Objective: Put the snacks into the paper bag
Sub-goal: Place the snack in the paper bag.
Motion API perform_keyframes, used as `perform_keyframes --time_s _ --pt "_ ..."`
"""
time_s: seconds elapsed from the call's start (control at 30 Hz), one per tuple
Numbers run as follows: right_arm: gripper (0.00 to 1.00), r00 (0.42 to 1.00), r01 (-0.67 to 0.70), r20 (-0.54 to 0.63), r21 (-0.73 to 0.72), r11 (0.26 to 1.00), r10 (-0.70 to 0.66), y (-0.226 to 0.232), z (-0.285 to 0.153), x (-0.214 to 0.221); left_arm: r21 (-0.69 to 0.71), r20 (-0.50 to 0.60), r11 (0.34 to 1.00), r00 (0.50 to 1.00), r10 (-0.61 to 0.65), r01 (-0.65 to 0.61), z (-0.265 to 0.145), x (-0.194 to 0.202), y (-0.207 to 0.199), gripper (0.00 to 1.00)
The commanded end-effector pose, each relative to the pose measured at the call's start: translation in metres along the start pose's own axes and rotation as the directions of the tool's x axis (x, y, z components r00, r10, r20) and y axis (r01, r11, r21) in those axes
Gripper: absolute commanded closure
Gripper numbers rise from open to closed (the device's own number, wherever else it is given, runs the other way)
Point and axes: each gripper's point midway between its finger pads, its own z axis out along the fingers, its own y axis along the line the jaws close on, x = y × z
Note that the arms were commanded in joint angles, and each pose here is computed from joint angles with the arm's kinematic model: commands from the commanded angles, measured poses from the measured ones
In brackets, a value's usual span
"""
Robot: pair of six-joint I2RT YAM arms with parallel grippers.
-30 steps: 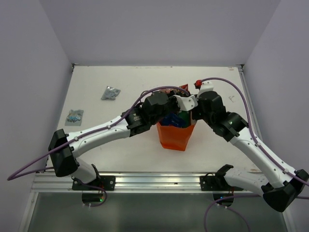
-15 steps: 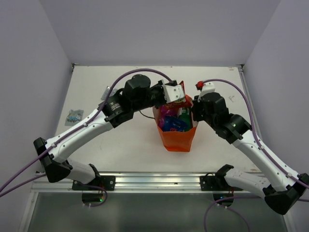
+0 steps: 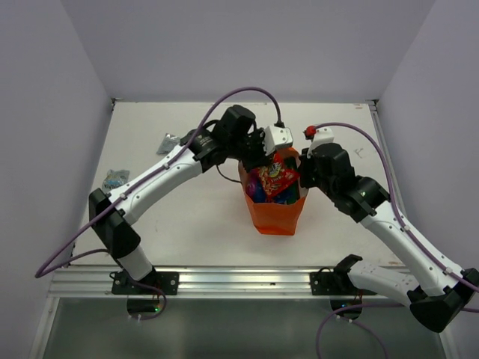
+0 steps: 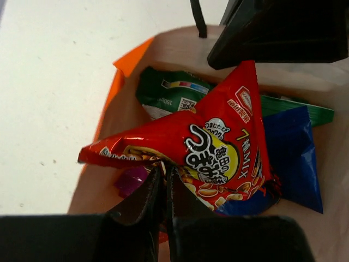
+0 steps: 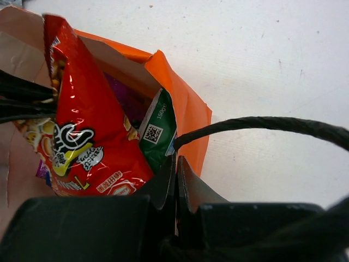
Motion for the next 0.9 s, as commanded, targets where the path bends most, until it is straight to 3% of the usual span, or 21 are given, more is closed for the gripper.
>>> perform_keyframes --time_s 0.0,0.3,0.37,0.47,0.5,0.57,0.6,0.73,0.87 --pt "1.00 0.997 -0.015 0.080 -0.036 0.999 0.018 0.006 -0.007 -0.020 0.042 -0.069 0.995 0.994 -0.082 0.085 0.004 0.013 -0.008 1.00" --pt "1.00 0.997 -0.013 0.079 -0.036 0.999 0.016 0.006 -0.006 -0.018 -0.052 -0.121 0.996 0.989 -0.080 0.074 0.029 0.026 0.019 1.00" --pt "1.00 0.997 -0.016 0.079 -0.039 0.999 0.019 0.006 -0.007 -0.018 -0.050 -0.023 0.998 0.998 -0.051 0.050 0.030 0.002 0.023 0.80" --pt "1.00 0.996 -0.017 0.084 -0.044 0.999 0.021 0.007 -0.007 -0.020 -0.082 0.052 0.996 0.998 -0.034 0.038 0.026 -0.013 0.028 0.65" --pt "1.00 0.996 -0.016 0.084 -0.044 0.999 0.020 0.007 -0.007 -0.021 -0.108 0.074 0.993 0.996 -0.040 0.048 0.023 -0.018 0.032 0.52" --pt "1.00 0.996 -0.018 0.088 -0.047 0.999 0.022 0.007 -0.009 -0.023 -0.148 0.152 0.988 0.988 -0.024 0.046 0.007 -0.037 0.036 0.40" --pt "1.00 0.996 -0.016 0.089 -0.048 0.999 0.021 0.008 -0.009 -0.023 -0.179 0.177 0.981 0.984 -0.037 0.069 0.000 -0.043 0.040 0.29" --pt "1.00 0.996 -0.014 0.090 -0.049 0.999 0.018 0.008 -0.009 -0.025 -0.251 0.324 0.954 0.943 -0.078 0.166 -0.044 -0.075 0.042 0.23" --pt "1.00 0.996 -0.014 0.086 -0.047 0.999 0.018 0.008 -0.008 -0.024 -0.205 0.365 0.939 0.912 -0.189 0.277 -0.057 -0.076 0.030 0.26"
